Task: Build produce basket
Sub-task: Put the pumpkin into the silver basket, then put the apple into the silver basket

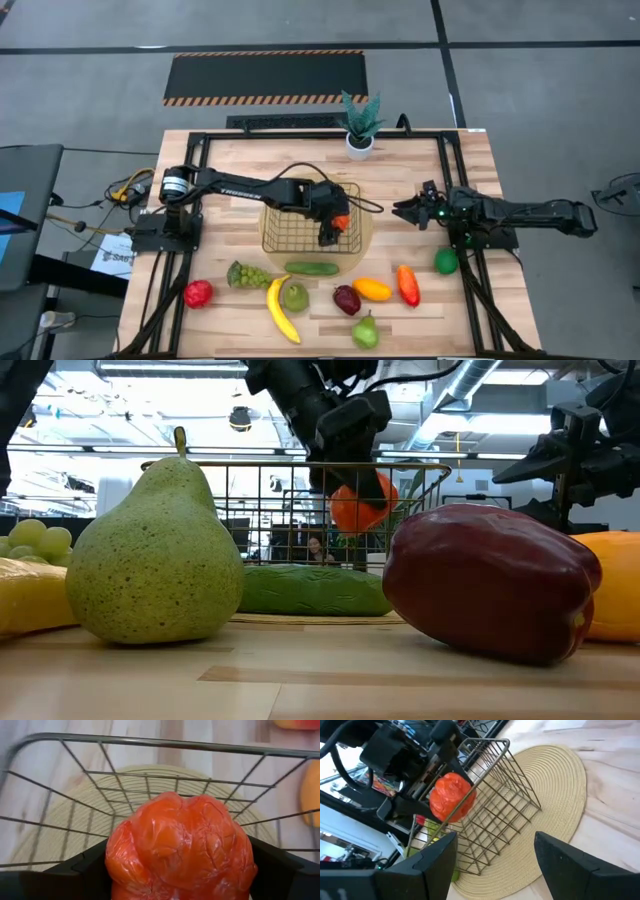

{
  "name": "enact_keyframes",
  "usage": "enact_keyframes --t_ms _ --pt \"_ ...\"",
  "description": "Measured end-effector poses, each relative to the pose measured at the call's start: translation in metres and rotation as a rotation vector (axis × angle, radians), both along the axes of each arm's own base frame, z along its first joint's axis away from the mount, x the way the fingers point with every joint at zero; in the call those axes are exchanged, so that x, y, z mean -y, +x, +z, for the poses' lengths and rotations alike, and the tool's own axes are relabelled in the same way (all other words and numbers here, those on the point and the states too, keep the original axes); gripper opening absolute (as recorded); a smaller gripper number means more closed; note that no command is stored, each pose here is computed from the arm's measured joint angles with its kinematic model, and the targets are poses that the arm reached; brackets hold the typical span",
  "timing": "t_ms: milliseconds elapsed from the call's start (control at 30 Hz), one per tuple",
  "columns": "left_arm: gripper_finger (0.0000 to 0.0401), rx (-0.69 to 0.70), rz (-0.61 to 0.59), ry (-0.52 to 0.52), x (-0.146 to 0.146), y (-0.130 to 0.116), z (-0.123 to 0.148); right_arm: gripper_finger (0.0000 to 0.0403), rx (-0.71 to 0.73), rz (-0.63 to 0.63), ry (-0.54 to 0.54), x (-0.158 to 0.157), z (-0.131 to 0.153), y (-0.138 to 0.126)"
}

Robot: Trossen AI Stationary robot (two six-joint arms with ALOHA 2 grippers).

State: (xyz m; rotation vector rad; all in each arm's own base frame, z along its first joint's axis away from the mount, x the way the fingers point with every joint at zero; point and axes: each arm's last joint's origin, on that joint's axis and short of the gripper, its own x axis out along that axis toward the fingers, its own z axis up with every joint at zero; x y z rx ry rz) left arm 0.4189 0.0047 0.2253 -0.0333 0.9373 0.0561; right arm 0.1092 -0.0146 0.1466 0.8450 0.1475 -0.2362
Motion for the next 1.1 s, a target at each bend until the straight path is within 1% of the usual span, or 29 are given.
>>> enact_keyframes --t_ms 300,500,567,633,700,767,867,933,1000,1100 --pt "0.0368 0.012 -0.029 -0.008 0.001 0.001 0.001 0.0286 0.0 0.0 0.0 0.0 0.0 0.0" --pt "0.0372 0.011 -0.033 -0.005 0.001 0.001 0.001 0.0286 0.0 0.001 0.0 0.0 0.0 0.0" --pt "0.0372 -0.006 -0.02 -0.015 0.001 0.0 0.005 0.0286 0.0 0.001 0.0 0.0 0.0 0.0" --pt "0.0372 -0.008 -0.015 -0.02 0.001 0.0 0.022 0.0286 0.0 0.001 0.0 0.0 0.0 0.0" --pt "0.0372 -0.006 -0.035 -0.005 0.001 -0.005 0.05 0.0286 0.0 0.001 0.0 0.0 0.0 0.0" --pt "0.0372 -0.01 -0.055 0.008 0.002 -0.014 0.082 0.0286 0.0 0.001 -0.001 0.0 0.0 0.0" --pt "0.0372 -0.034 -0.07 0.009 0.008 -0.033 0.123 0.0286 0.0 0.001 -0.001 0.0 0.0 0.0" --pt "0.0373 -0.047 -0.076 -0.002 0.016 -0.052 0.149 0.0286 0.0 0.001 -0.001 0.0 0.0 0.0" --pt "0.0373 -0.067 -0.064 -0.033 0.028 -0.076 0.17 0.0286 0.0 0.002 -0.003 0.0 0.0 0.0" --pt "0.0373 -0.127 -0.011 -0.065 0.049 -0.111 0.185 0.0286 -0.001 0.003 -0.008 0.0 0.0 0.0"
